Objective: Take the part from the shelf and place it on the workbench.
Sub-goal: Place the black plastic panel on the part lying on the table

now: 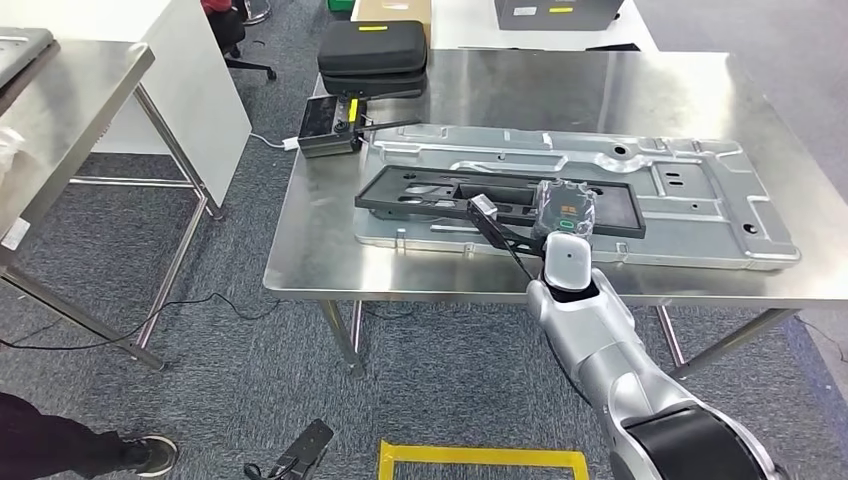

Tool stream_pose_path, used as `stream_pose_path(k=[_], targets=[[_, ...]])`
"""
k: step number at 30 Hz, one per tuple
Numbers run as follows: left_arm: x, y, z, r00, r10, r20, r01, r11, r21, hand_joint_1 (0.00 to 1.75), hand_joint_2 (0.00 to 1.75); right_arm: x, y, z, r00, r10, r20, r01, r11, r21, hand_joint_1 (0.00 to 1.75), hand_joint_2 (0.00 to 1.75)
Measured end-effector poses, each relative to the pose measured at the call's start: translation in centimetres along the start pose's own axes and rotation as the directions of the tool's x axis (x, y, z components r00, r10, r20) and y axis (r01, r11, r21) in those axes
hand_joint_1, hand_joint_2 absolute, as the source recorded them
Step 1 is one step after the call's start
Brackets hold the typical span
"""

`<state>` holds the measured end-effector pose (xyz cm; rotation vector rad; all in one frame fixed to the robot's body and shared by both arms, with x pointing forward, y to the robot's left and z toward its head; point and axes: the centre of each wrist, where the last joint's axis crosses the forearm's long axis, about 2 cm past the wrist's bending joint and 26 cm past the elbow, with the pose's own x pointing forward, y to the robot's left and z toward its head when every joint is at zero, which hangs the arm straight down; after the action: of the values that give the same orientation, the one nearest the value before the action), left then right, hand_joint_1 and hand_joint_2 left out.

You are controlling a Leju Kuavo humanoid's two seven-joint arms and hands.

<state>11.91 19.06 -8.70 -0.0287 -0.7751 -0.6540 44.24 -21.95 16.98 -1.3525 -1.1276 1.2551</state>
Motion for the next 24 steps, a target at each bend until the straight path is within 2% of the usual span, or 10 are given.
stream_pose_path(k=[1,4,5,9,24], targets=[[0.0,0.0,0.0,1.000,0.000,0.000,0.000,1.000,0.000,0.00,0.00,0.1,0.0,0.0,1.000,-0.001,0.001,0.001,1.000,0.000,1.58,1.75],[0.0,0.0,0.0,1.000,-0.001,-0.001,0.001,1.000,0.001,0.00,0.00,0.3,-0.2,0.0,1.000,-0.002,0.006,0.002,1.000,-0.003,0.27,1.75],[0.0,0.0,0.0,1.000,-0.001,-0.002,0.001,1.000,0.001,0.00,0.00,0.4,-0.2,0.0,1.000,-0.003,0.009,0.003,1.000,-0.002,0.00,1.75],[-0.1,0.0,0.1,1.000,0.000,-0.006,0.000,1.000,-0.001,0.00,0.00,1.2,0.2,0.4,1.000,0.003,0.029,-0.003,1.000,0.005,0.00,0.00],[-0.1,-0.1,0.1,1.000,-0.005,-0.006,0.005,1.000,-0.003,0.00,0.00,2.3,1.0,1.3,0.998,0.007,0.062,-0.006,1.000,-0.011,0.00,0.00]])
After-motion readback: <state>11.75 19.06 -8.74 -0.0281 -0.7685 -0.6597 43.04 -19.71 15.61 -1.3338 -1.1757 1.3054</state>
